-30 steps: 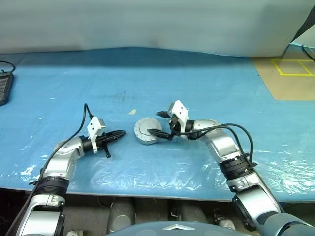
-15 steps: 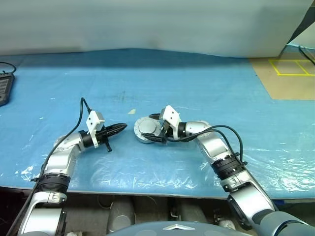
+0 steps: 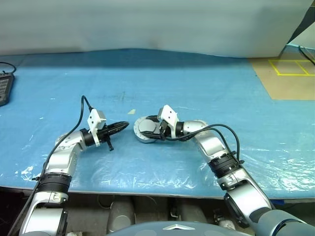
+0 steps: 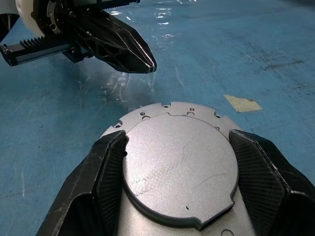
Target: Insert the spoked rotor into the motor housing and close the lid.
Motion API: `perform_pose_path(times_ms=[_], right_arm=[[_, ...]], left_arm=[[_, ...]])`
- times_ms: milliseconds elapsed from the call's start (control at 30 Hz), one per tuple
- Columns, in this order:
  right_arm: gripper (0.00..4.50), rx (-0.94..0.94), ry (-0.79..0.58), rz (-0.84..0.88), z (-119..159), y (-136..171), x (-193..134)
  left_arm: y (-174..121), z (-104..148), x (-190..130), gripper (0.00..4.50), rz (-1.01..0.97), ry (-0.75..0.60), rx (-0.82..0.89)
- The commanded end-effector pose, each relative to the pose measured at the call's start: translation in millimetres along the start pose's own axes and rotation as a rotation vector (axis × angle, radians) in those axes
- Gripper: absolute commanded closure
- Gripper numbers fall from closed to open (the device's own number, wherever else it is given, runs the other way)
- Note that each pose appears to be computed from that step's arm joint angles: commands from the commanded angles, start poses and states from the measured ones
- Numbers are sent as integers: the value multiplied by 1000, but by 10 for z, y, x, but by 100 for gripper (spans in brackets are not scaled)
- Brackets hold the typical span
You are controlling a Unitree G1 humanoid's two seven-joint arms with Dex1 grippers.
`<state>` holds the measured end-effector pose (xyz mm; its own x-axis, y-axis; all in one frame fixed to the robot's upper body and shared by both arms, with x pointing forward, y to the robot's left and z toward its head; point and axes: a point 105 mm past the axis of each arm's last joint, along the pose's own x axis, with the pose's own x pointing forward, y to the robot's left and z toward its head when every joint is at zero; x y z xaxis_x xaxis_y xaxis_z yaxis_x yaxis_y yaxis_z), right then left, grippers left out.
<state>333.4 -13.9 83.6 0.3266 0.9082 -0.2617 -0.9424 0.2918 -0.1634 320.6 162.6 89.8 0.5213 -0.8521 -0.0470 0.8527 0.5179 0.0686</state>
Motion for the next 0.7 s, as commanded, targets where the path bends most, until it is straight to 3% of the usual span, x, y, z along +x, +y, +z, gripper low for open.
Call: perform_pose_path(times_ms=[33, 400, 700], right_arm=[[154, 33, 111, 15, -275, 81, 2], [154, -57, 303, 15, -596, 51, -93], [154, -29, 283, 17, -565, 67, -80]], left_arm=[[-23, 131, 43, 450, -26, -36, 38], [-63, 107, 50, 450, -46, -34, 29], [-128, -35, 130, 450, -96, 26, 34]])
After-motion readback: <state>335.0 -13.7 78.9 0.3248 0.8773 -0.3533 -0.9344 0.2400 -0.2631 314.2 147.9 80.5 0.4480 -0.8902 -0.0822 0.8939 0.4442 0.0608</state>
